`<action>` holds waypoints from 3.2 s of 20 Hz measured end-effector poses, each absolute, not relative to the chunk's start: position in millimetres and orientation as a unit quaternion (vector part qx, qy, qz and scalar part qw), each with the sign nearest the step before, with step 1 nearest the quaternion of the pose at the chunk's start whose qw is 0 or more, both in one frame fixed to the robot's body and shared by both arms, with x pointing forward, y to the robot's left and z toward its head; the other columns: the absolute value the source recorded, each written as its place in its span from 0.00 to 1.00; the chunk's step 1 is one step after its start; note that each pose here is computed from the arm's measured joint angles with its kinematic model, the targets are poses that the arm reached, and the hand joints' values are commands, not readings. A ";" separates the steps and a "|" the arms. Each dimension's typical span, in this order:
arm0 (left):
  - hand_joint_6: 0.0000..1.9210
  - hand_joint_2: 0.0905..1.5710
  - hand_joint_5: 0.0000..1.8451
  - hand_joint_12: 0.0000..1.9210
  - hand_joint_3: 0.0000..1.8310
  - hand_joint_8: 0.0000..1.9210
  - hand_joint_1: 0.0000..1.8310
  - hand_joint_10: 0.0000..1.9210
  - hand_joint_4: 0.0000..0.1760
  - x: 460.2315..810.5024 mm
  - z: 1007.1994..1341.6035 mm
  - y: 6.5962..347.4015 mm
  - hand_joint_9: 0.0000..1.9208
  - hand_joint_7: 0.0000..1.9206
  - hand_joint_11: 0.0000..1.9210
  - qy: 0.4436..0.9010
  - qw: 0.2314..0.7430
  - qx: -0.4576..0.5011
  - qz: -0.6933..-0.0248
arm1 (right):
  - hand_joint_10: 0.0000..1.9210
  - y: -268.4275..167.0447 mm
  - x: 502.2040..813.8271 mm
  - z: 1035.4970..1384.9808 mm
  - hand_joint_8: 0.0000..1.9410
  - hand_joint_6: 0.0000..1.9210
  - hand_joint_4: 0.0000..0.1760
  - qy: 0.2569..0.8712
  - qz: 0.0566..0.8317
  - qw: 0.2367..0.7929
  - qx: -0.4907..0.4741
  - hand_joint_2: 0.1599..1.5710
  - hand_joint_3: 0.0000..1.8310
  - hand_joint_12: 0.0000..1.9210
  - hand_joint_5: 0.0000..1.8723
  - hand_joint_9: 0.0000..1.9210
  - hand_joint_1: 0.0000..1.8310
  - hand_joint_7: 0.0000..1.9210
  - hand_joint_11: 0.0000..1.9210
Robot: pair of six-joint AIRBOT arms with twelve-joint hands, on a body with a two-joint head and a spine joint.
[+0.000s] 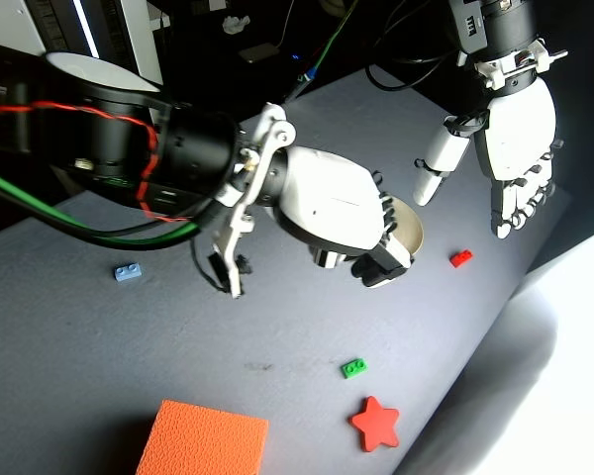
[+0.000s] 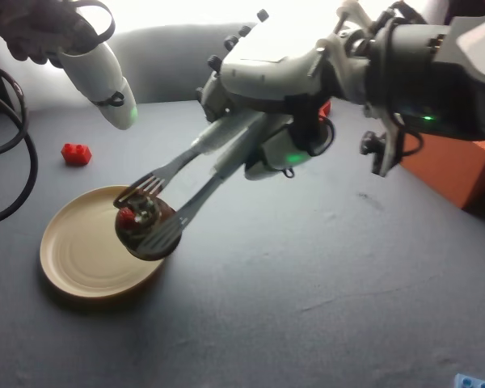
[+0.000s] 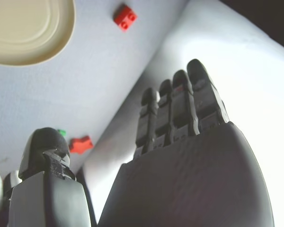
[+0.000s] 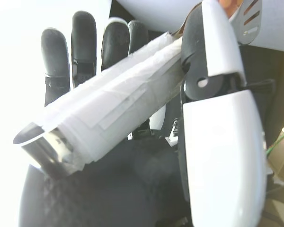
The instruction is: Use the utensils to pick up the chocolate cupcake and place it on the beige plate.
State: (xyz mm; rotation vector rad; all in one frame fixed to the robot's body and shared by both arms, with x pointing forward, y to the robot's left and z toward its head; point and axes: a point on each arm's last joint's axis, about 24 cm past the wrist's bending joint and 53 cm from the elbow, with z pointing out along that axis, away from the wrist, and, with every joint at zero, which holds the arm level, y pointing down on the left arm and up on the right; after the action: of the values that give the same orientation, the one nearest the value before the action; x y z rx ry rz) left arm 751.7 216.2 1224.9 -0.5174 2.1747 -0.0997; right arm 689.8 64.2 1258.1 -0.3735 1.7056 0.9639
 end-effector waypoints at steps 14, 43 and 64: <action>0.00 0.65 0.08 0.15 0.00 0.00 0.20 0.00 0.00 752.6 1225.6 211.3 0.05 0.05 0.00 0.875 0.437 -0.204 -0.041 | 0.56 101.3 718.5 1239.3 0.69 0.60 0.02 0.729 0.410 0.535 -0.120 0.74 0.00 0.80 0.45 0.35 0.64 0.42 0.23; 0.00 0.65 0.05 0.15 0.00 0.00 0.18 0.00 0.00 752.6 1225.5 211.4 0.04 0.04 0.00 0.875 0.437 -0.204 -0.041 | 0.57 114.0 715.2 1218.1 0.70 0.64 0.09 0.739 0.408 0.523 -0.116 0.75 0.00 0.85 0.43 0.33 0.63 0.40 0.22; 0.00 0.65 0.06 0.16 0.00 0.00 0.19 0.00 0.00 752.8 1225.7 210.7 0.04 0.04 0.00 0.875 0.437 -0.204 -0.042 | 0.44 95.3 730.3 1216.2 0.66 0.62 0.11 0.746 0.412 0.518 -0.079 0.74 0.00 0.83 0.46 0.31 0.64 0.41 0.17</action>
State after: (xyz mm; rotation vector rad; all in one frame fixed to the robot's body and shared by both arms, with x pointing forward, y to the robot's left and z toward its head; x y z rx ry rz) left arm 752.8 210.7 1225.7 -0.5061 2.1761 -0.1053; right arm 730.3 95.3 1216.2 -0.1903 1.7895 0.9884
